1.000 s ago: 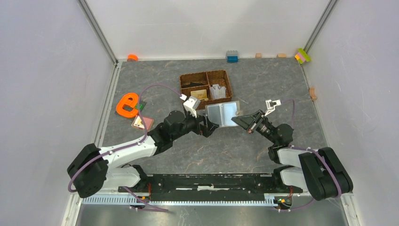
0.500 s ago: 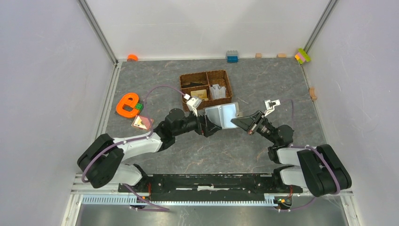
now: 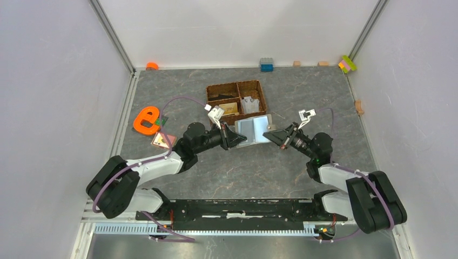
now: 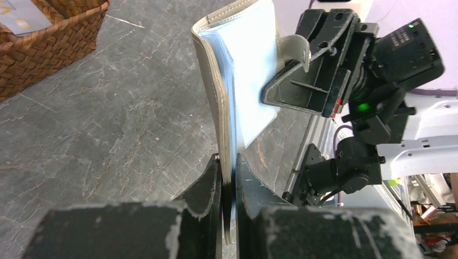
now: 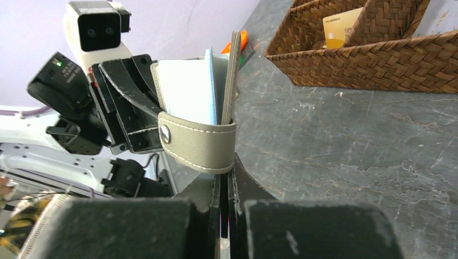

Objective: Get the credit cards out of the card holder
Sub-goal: Remove the credit card from the card holder.

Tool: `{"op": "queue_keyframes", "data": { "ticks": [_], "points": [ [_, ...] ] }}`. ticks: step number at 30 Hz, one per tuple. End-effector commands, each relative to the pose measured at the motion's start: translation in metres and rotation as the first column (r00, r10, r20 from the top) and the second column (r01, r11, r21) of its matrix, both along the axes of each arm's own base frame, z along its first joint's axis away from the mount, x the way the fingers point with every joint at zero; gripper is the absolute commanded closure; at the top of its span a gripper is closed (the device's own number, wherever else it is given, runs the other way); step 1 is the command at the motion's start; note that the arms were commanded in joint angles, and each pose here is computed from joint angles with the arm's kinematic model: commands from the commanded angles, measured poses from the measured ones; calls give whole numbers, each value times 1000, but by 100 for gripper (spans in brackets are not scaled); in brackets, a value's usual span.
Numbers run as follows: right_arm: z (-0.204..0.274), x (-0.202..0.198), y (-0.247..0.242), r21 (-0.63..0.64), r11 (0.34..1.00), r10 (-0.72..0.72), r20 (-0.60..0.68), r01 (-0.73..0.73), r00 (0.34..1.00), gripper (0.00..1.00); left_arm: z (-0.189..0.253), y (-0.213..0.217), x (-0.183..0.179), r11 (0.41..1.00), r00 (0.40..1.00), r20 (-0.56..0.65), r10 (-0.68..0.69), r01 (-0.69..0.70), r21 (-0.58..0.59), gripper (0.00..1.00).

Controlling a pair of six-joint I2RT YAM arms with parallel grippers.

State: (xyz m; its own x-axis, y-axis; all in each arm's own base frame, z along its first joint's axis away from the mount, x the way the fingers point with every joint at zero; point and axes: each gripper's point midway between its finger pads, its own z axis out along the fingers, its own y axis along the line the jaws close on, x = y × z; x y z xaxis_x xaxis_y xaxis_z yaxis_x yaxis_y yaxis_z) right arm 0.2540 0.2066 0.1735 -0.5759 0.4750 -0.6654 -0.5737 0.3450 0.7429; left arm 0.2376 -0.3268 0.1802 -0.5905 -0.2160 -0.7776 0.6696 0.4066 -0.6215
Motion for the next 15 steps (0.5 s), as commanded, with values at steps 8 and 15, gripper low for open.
{"op": "queue_keyframes", "data": {
  "ticks": [8,15],
  "points": [
    [6,-8,34,-126,987,114,98,-101,989,100,8,-13,0,999,999,-14,-48,48,-10,98],
    [-10,6,20,-192,981,12,57,-1,998,89,-1,-11,6,999,999,-47,-15,17,27,98]
  ]
}}
